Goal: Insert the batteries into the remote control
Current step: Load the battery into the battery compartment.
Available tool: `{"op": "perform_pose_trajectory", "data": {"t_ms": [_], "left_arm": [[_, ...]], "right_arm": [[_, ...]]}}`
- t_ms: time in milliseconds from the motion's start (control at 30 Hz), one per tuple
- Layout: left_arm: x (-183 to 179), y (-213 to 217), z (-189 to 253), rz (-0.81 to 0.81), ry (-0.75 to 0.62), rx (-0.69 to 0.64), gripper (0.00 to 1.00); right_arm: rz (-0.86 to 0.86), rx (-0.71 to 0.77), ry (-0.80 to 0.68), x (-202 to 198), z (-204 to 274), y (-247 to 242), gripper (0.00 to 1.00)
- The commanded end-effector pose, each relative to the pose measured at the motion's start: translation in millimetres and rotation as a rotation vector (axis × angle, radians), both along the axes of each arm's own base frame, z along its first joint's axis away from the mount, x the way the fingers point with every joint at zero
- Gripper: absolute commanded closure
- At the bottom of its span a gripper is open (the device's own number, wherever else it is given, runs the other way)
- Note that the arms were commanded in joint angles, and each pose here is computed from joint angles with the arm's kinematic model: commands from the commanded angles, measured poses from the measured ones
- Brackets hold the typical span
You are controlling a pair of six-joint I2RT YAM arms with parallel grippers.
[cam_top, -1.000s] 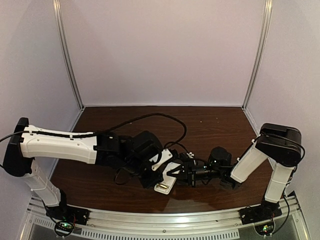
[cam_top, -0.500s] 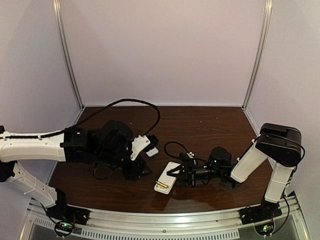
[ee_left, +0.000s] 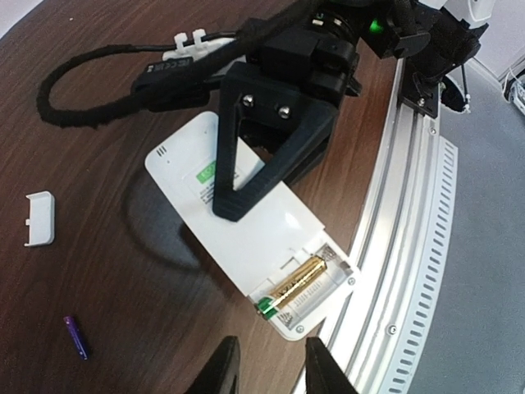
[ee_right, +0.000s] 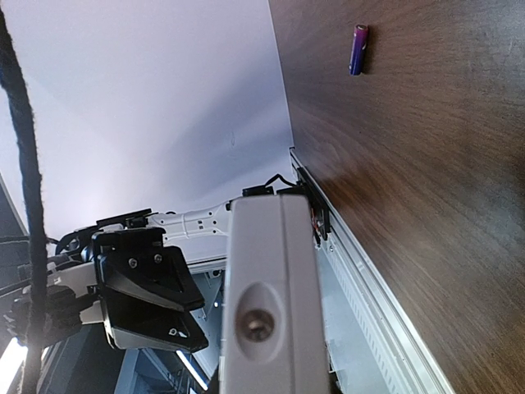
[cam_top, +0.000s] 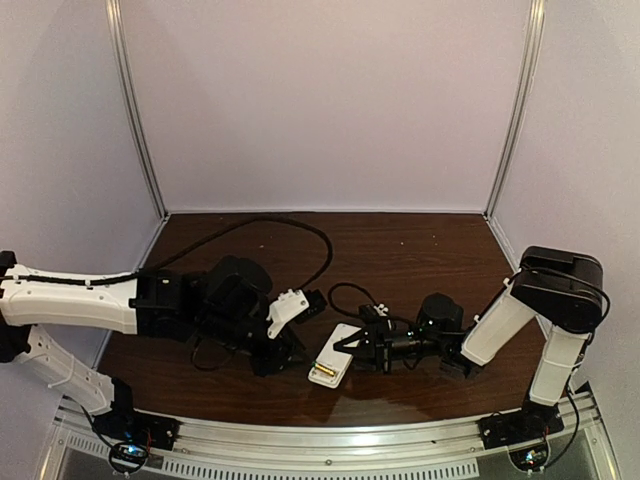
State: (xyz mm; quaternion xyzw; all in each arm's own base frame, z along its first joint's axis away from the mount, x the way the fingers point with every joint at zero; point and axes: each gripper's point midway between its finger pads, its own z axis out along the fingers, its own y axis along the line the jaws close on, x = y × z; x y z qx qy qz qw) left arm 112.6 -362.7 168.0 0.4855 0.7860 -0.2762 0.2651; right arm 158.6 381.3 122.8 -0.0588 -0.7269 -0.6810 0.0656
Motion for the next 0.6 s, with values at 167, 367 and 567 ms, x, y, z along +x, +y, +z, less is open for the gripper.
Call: {"op": "perform_pose_trajectory", "data": {"t_ms": [167,367,567], "left_arm": [[6,-5,23,0.104,0.240,-0.318,0.52],[15,11,26,0.185,0.285,-0.374,0.63],[15,3,18,0.198,0.265,-0.296,0.68]], "right_arm": [[-0.003,0.347,-0.293,-6,97,-8,1.00],[-0.022,0.341,-0.313,-3,102,-9,1.00],[-0.035,0.297,-0.314,1,97,-5,1.00]]}}
